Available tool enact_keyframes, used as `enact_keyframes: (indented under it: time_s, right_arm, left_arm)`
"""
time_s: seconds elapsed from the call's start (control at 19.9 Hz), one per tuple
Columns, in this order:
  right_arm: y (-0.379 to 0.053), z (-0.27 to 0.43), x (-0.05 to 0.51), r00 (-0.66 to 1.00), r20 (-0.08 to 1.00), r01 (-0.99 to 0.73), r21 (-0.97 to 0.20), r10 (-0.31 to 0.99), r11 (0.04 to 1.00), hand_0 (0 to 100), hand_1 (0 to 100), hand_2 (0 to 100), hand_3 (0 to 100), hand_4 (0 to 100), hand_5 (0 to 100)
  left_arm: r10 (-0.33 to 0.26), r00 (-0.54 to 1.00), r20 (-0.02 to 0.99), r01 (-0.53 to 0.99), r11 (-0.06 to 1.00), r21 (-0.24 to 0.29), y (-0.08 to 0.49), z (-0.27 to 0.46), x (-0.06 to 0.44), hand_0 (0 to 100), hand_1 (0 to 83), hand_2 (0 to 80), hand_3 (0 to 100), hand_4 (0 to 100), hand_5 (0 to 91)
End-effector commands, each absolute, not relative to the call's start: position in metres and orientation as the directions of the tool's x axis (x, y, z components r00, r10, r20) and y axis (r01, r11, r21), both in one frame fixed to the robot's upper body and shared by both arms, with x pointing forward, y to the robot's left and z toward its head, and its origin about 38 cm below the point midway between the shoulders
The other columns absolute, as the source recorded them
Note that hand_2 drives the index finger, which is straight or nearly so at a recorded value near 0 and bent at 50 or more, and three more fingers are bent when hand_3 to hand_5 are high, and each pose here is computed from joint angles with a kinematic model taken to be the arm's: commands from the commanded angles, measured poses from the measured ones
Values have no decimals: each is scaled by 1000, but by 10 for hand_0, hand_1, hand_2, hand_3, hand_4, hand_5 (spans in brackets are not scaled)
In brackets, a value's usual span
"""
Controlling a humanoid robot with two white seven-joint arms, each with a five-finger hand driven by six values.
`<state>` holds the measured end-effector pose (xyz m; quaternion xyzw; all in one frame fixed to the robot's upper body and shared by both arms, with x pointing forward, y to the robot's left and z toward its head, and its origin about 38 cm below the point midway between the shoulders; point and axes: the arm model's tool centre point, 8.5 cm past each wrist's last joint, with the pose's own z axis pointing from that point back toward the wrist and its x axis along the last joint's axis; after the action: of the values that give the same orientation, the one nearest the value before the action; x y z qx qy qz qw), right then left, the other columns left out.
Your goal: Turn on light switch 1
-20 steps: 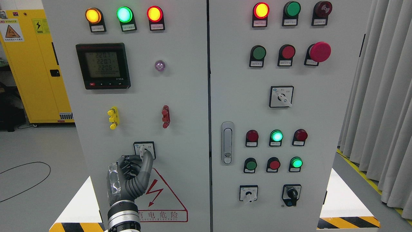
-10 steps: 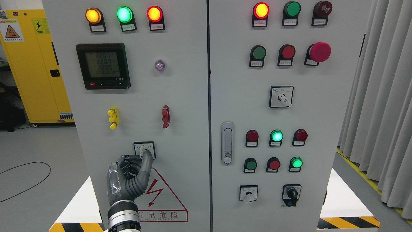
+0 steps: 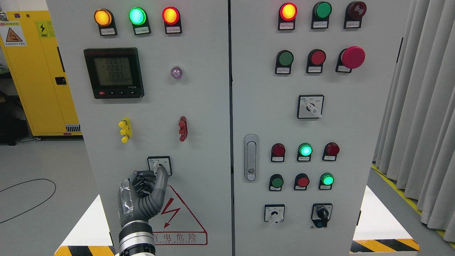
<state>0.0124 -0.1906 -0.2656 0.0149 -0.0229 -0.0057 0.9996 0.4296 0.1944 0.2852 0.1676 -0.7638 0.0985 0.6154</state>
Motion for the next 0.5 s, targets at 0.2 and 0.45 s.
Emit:
enact_keyframes:
  time_s: [0.2,0.45]
  right_arm:
    - [-191,-266,12,999,45,10,30,-12,999,0,500,40,0,0,0]
    - [-191,-266,12,999,45,12,30,-13,999,0,500,40,0,0,0]
  left_arm:
    - [-134,-187,973,-376,925,55,194,284,430,601,557,576,911,872,764]
    - [-133,-189,973,-374,926,54,193,285,430,604,552,583,916,873,763]
